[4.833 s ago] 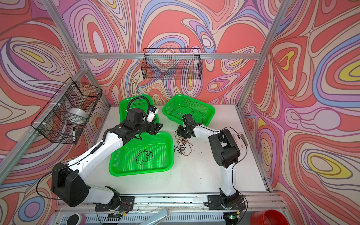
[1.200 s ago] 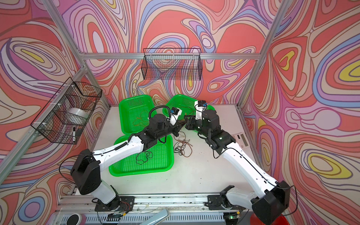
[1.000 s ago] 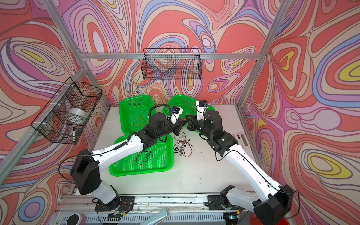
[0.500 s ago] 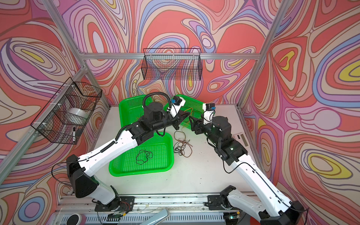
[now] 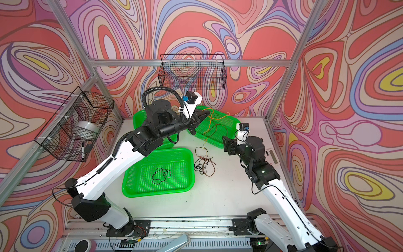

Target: Untangle the cables

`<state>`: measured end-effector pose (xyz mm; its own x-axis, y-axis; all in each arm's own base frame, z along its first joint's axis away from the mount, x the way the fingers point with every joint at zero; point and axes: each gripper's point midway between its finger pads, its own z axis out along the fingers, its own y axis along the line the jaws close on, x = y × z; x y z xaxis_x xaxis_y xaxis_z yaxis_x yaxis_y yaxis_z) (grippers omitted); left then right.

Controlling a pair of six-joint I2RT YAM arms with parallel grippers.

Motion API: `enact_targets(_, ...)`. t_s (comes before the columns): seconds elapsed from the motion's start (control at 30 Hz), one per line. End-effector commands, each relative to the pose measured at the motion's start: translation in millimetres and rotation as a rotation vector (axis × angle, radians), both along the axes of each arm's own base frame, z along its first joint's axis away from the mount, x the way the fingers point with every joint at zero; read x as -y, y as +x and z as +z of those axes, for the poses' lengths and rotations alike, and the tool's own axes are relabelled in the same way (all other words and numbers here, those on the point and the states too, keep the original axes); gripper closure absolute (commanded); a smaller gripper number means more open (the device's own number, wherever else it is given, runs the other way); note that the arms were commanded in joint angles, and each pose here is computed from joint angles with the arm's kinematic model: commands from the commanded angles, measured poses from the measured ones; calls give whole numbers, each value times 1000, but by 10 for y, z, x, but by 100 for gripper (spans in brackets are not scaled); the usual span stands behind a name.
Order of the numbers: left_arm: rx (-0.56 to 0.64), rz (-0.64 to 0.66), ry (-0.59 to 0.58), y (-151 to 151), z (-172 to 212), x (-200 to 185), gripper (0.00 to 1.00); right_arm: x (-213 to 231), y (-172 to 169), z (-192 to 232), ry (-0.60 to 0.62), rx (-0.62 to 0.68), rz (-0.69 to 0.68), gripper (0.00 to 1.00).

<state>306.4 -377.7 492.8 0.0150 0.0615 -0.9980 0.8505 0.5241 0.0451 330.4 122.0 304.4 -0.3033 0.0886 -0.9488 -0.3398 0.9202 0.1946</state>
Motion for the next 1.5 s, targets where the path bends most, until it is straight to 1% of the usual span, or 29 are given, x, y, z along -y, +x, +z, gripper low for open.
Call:
enact_targets(0.0,5,-32,36,-61,4,59,100,-455,-62,-150,82,0,260,19)
enact_targets(0.17,27,-42,31,-111,122,68,100,-680,60,-437,146,-50,355,18)
enact_targets(0.3,41,-46,29,-138,199,77,100,-750,224,-872,153,-154,354,17)
enact_targets(0.37,45,-46,32,-147,221,78,100,-827,251,-999,179,-171,388,18)
enact_targets(0.43,48,-47,25,-158,256,74,100,-845,314,-1160,196,-192,376,19)
enact_targets(0.53,54,-53,3,-181,327,67,100,-815,454,-1438,191,-243,317,22)
enact_targets(0.6,57,-58,-8,-205,375,63,100,-819,549,-1573,204,-280,286,26)
enact_targets(0.63,58,-61,-13,-216,399,58,100,-850,577,-1602,213,-291,294,28)
enact_targets(0.7,57,-63,-22,-234,439,42,100,-909,643,-1669,213,-303,289,36)
enact_targets(0.73,58,-64,-28,-248,460,36,100,-921,674,-1705,206,-312,283,40)
enact_targets(0.8,57,-58,-35,-259,479,7,100,-902,741,-1787,184,-341,244,59)
enact_targets(0.87,63,-50,-40,-280,504,-35,100,-855,792,-1808,167,-356,203,76)
enact_targets(1.03,77,-27,-43,-311,504,-127,100,-892,791,-1646,163,-318,236,99)
enact_targets(1.1,82,-20,-44,-315,512,-153,100,-919,772,-1616,157,-322,258,100)
enact_targets(1.23,90,9,-17,-298,479,-208,100,-875,773,-1516,137,-305,240,100)
enact_targets(1.3,92,30,-1,-283,455,-259,100,-842,779,-1377,117,-287,228,100)
enact_targets(1.47,82,76,6,-286,419,-486,100,-713,785,-864,82,-222,196,100)
